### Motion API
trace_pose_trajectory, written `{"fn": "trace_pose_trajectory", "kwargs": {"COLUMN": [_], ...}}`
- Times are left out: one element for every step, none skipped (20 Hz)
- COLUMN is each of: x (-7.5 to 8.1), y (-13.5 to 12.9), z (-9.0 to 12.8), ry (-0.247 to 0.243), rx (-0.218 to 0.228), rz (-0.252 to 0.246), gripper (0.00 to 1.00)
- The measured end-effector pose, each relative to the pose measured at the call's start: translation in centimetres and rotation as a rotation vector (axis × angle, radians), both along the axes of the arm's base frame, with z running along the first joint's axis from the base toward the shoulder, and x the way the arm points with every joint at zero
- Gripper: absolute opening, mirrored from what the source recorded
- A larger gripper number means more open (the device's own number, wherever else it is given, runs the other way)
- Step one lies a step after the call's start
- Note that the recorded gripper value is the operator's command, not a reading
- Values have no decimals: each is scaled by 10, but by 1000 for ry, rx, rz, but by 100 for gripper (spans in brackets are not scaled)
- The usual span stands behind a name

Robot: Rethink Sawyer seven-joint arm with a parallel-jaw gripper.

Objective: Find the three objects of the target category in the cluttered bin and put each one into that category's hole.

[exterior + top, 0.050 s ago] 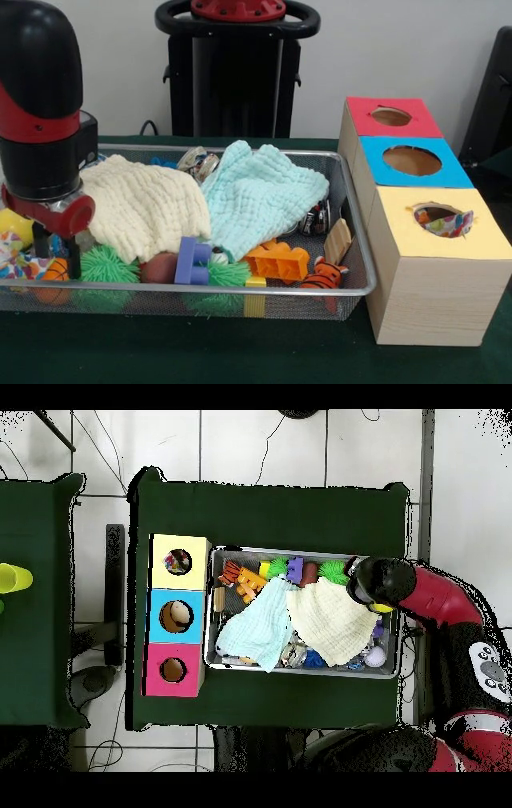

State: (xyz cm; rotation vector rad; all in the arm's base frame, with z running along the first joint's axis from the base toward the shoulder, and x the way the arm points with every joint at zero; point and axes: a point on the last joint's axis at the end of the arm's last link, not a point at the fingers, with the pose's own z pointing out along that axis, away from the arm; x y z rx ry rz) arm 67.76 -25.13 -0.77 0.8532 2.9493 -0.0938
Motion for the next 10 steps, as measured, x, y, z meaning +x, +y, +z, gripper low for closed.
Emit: {"fn": "trace_pose_trajectory", "kwargs": {"x": [0, -1, -1, -1, -1, -2, -3, -3, -5, -5], "y": [0, 0, -1, -2, -2, -5, -6, -7, -11, -12], "z": [-1, -1, -1, -1, -1, 0, 0, 1, 2, 2], "ry": [1, 2, 1, 1, 1, 1, 1, 1, 2, 2], "rx": [1, 1, 1, 1, 0, -4, -6, -8, -17, -20], "rz": [0, -1, -2, -3, -3, -2, -1, 0, 4, 5], "gripper": [100, 100, 100, 100, 100, 100, 100, 100, 100, 100]}}
